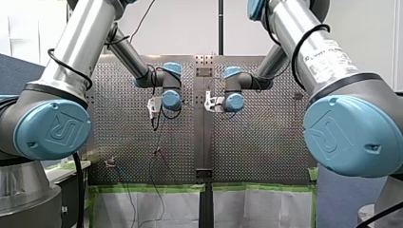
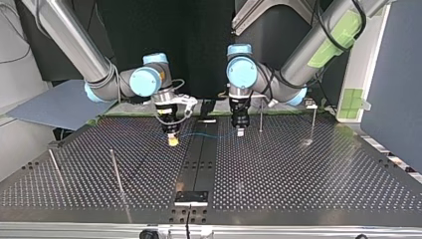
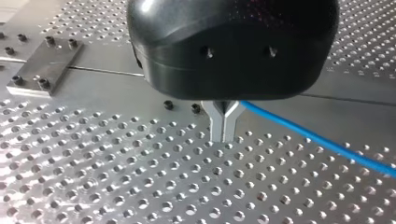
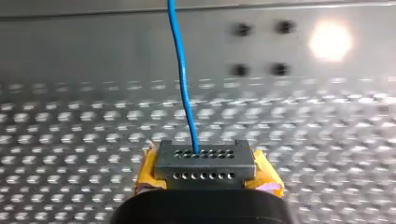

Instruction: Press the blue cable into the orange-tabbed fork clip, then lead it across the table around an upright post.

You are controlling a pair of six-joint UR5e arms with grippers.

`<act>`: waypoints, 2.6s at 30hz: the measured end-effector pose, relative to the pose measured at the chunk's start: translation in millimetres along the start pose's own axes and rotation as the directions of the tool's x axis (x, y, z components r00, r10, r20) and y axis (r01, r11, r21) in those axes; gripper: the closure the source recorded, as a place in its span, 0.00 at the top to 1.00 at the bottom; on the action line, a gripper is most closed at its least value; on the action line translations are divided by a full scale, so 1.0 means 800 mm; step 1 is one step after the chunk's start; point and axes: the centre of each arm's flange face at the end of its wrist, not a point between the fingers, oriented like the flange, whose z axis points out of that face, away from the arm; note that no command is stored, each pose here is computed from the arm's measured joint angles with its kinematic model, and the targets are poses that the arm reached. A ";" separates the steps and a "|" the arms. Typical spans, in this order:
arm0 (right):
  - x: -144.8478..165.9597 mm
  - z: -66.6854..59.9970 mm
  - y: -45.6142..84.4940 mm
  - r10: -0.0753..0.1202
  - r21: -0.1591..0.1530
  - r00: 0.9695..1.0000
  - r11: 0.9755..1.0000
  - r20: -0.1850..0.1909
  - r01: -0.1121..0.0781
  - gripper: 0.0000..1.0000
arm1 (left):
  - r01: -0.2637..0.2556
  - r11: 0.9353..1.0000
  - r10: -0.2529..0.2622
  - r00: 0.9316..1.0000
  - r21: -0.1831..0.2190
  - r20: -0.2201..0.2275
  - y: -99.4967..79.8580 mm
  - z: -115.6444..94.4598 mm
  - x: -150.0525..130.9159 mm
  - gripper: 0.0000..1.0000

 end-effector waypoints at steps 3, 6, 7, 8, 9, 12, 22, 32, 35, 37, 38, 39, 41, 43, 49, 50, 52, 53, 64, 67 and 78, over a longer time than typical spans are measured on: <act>0.023 -0.005 -0.002 0.003 0.002 1.000 1.000 -0.019 -0.003 0.00 | 0.003 1.000 -0.002 1.000 -0.007 0.006 -0.001 0.001 -0.009 0.02; 0.050 -0.010 -0.004 0.008 0.005 0.999 1.000 -0.047 -0.008 0.00 | 0.010 1.000 -0.009 1.000 -0.011 0.015 -0.003 0.004 -0.018 0.02; 0.058 -0.011 -0.004 0.010 0.006 0.998 1.000 -0.055 -0.010 0.00 | 0.012 1.000 -0.011 1.000 -0.012 0.016 -0.004 0.005 -0.020 0.02; 0.066 -0.012 -0.004 0.012 0.006 0.998 1.000 -0.064 -0.012 0.00 | 0.013 1.000 -0.013 1.000 -0.013 0.018 -0.005 0.006 -0.023 0.02; 0.077 -0.014 -0.005 0.015 0.007 0.997 1.000 -0.074 -0.014 0.00 | 0.016 1.000 -0.016 1.000 -0.013 0.019 -0.006 0.008 -0.028 0.02; 0.104 -0.020 -0.006 0.017 0.009 0.995 1.000 -0.094 -0.017 0.00 | 0.020 1.000 -0.020 1.000 -0.013 0.022 -0.010 0.014 -0.041 0.02; 0.156 -0.034 -0.001 0.021 0.002 0.990 1.000 -0.137 -0.021 0.00 | 0.045 0.999 -0.044 0.998 -0.006 0.046 -0.024 0.026 -0.084 0.02; 0.181 -0.035 0.012 0.026 -0.013 0.987 1.000 -0.159 -0.028 0.00 | 0.097 0.995 -0.098 0.988 0.015 0.122 -0.031 0.018 -0.163 0.02; 0.195 -0.038 0.016 0.027 -0.017 0.985 0.999 -0.173 -0.031 0.00 | 0.096 0.995 -0.098 0.987 0.020 0.128 -0.035 0.018 -0.176 0.02; 0.206 -0.041 0.019 0.028 -0.019 0.982 0.999 -0.185 -0.033 0.00 | 0.090 0.996 -0.092 0.987 0.025 0.129 -0.039 0.018 -0.186 0.02; 0.210 -0.042 0.020 0.029 -0.020 0.981 0.999 -0.190 -0.033 0.00 | 0.088 0.996 -0.091 0.987 0.029 0.131 -0.041 0.018 -0.190 0.02; 0.216 -0.043 0.022 0.029 -0.022 0.980 0.999 -0.196 -0.034 0.00 | 0.086 0.996 -0.090 0.987 0.035 0.133 -0.044 0.018 -0.195 0.02; 0.225 -0.045 0.025 0.028 -0.026 0.979 0.999 -0.203 -0.034 0.00 | 0.086 0.995 -0.091 0.986 0.044 0.137 -0.049 0.017 -0.203 0.02; 0.234 -0.048 0.029 0.028 -0.029 0.977 0.999 -0.211 -0.035 0.00 | 0.086 0.995 -0.093 0.986 0.055 0.141 -0.055 0.017 -0.211 0.02; 0.253 -0.055 0.038 0.027 -0.040 0.974 0.999 -0.226 -0.037 0.00 | 0.090 0.992 -0.103 0.983 0.085 0.155 -0.070 0.015 -0.239 0.02; 0.254 -0.055 0.038 0.027 -0.040 0.974 0.998 -0.227 -0.038 0.00 | 0.092 0.992 -0.105 0.982 0.091 0.159 -0.073 0.015 -0.244 0.02; 0.260 -0.057 0.042 0.030 -0.043 0.973 0.998 -0.231 -0.041 0.00 | 0.095 0.990 -0.112 0.979 0.108 0.167 -0.080 0.013 -0.253 0.02; 0.264 -0.059 0.045 0.032 -0.047 0.972 0.998 -0.234 -0.044 0.00 | 0.097 0.989 -0.116 0.979 0.116 0.171 -0.082 0.013 -0.257 0.02; 0.311 -0.081 0.097 0.036 -0.107 0.965 0.992 -0.259 -0.066 0.00 | 0.081 0.981 -0.109 0.982 0.175 0.155 -0.120 0.012 -0.267 0.02; 0.318 -0.085 0.108 0.035 -0.122 0.965 0.990 -0.259 -0.068 0.00 | 0.080 0.980 -0.109 0.982 0.185 0.156 -0.129 0.013 -0.271 0.02; 0.322 -0.089 0.154 0.025 -0.183 0.972 0.981 -0.235 -0.069 0.00 | 0.035 0.978 -0.058 0.992 0.208 0.110 -0.175 0.018 -0.252 0.02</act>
